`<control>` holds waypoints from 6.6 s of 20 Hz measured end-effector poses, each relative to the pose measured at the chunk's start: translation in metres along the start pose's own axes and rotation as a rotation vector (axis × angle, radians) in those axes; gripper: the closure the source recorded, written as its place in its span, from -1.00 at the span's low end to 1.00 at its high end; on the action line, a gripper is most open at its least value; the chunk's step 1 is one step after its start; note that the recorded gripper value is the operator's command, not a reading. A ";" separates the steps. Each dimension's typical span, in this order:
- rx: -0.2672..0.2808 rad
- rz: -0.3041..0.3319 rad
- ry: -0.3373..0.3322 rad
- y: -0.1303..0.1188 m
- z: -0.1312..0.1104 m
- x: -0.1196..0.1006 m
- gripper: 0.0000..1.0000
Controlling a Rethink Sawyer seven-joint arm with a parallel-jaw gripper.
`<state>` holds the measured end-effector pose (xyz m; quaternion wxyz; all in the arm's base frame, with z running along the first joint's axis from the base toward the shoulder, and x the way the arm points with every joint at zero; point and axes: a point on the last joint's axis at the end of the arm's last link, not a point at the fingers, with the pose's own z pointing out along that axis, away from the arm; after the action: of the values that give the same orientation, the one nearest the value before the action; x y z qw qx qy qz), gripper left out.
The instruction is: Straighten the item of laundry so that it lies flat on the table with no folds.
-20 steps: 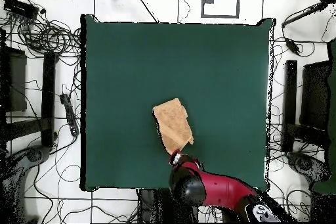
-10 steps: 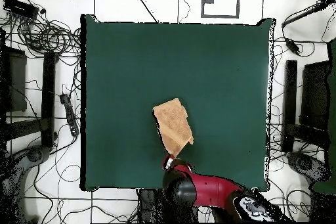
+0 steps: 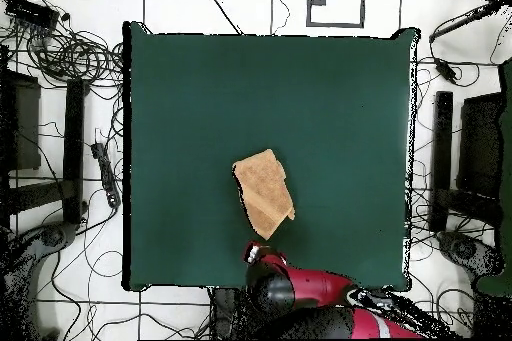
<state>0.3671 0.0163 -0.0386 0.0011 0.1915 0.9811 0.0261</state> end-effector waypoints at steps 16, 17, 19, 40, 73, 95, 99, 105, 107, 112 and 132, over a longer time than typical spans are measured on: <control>0.011 0.002 -0.073 -0.003 -0.025 -0.025 -1.00; 0.016 0.005 -0.073 -0.003 -0.029 -0.028 -1.00; 0.030 0.016 -0.065 -0.003 -0.041 -0.032 -1.00; 0.078 0.055 -0.025 0.020 -0.093 -0.049 -1.00; 0.023 0.100 -0.065 0.025 -0.004 -0.044 -1.00; 0.018 0.131 -0.160 0.030 -0.032 -0.065 1.00; 0.028 0.149 -0.174 0.039 -0.068 -0.089 1.00; 0.034 0.176 -0.182 0.047 -0.112 -0.123 1.00; 0.032 0.182 -0.191 0.049 -0.124 -0.137 1.00; 0.017 0.176 -0.253 0.063 -0.149 -0.181 1.00; -0.170 0.329 -0.407 0.236 -0.173 -0.282 1.00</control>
<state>0.7149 0.1202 0.1437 0.2098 0.3491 0.9107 0.0692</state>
